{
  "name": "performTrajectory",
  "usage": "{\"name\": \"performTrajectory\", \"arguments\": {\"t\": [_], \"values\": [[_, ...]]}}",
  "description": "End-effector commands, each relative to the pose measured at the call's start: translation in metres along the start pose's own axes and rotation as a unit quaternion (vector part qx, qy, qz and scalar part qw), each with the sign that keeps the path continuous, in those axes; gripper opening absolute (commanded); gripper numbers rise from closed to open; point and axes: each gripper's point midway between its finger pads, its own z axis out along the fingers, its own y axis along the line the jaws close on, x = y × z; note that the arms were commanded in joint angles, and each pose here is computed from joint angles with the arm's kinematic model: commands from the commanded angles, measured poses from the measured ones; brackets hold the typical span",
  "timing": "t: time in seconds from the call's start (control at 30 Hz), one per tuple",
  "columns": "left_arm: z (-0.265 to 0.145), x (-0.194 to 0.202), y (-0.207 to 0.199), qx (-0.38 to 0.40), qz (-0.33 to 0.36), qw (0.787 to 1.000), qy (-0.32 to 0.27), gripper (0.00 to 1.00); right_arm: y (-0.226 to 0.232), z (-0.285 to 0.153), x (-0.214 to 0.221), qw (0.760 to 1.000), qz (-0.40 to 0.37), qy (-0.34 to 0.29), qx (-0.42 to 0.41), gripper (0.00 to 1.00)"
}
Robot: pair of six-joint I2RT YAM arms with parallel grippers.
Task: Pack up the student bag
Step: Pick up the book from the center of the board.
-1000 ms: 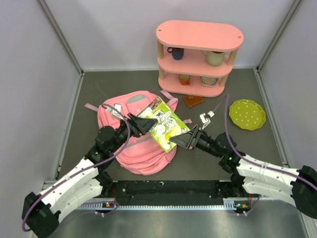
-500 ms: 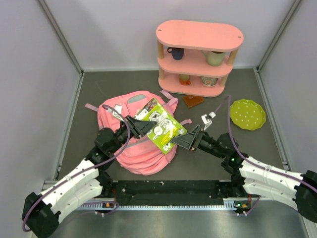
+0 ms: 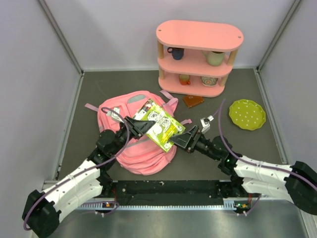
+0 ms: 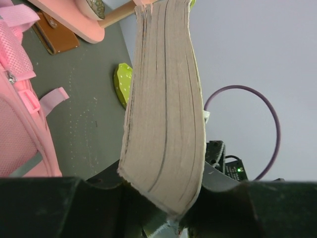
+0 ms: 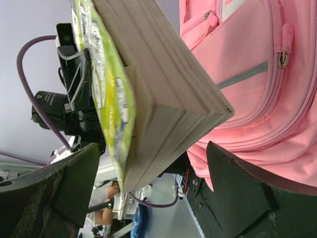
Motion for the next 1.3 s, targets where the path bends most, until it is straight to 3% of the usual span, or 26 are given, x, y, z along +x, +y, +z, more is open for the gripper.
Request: {"name": "performTrajectory", "arguments": {"t": [0.0,0.17,0.3,0.37,0.47,0.53,0.63,0.67,0.7,0.8,0.9,0.97,1.1,1.23,1.27], "values": [[-0.002,-0.022,-0.057,0.109,-0.025,0.993,-0.036,0.00,0.030,0.012,-0.007,0.998,0.002,-0.018,-0.060,0.88],[-0.001,-0.017,-0.051,0.103,-0.030,0.994,-0.027,0.00,0.047,0.019,-0.014,0.994,0.002,-0.032,-0.105,0.87],[-0.001,-0.016,-0.046,0.096,-0.031,0.995,-0.027,0.00,0.059,0.021,-0.019,0.990,-0.003,-0.045,-0.132,0.76],[-0.001,-0.015,-0.044,0.093,-0.031,0.995,-0.026,0.00,0.059,0.021,-0.021,0.990,-0.006,-0.049,-0.133,0.59],[-0.002,-0.013,-0.042,0.089,-0.031,0.995,-0.024,0.00,0.059,0.021,-0.021,0.990,-0.008,-0.052,-0.132,0.43],[-0.001,-0.010,-0.039,0.085,-0.032,0.996,-0.017,0.00,0.062,0.020,-0.021,0.989,-0.013,-0.051,-0.139,0.39],[0.000,-0.005,-0.036,0.082,-0.028,0.996,-0.005,0.00,0.064,0.021,-0.021,0.988,-0.015,-0.048,-0.144,0.25],[0.001,-0.003,-0.035,0.082,-0.025,0.996,0.000,0.00,0.063,0.021,-0.020,0.989,-0.014,-0.048,-0.142,0.09],[0.001,0.000,-0.035,0.084,-0.021,0.996,0.012,0.00,0.062,0.020,-0.020,0.989,-0.015,-0.050,-0.141,0.02],[0.001,0.011,-0.030,0.075,-0.020,0.996,0.040,0.00,0.062,0.019,-0.022,0.989,-0.018,-0.053,-0.139,0.00],[0.001,0.017,-0.022,0.062,0.004,0.997,0.055,0.39,0.060,0.018,-0.023,0.990,-0.028,-0.054,-0.124,0.00],[-0.002,0.027,-0.003,0.012,0.023,0.996,0.083,0.76,0.053,0.017,-0.027,0.992,-0.038,-0.065,-0.101,0.00],[-0.012,0.023,0.015,-0.071,0.144,0.980,0.121,0.98,0.020,0.002,-0.042,0.993,-0.051,-0.106,-0.003,0.00],[-0.036,0.019,0.040,-0.147,0.227,0.949,0.161,0.98,-0.026,-0.033,-0.056,0.979,-0.083,-0.139,0.124,0.00],[-0.039,0.021,0.041,-0.148,0.238,0.944,0.174,0.98,-0.014,-0.045,-0.067,0.976,-0.084,-0.170,0.112,0.00]]}}
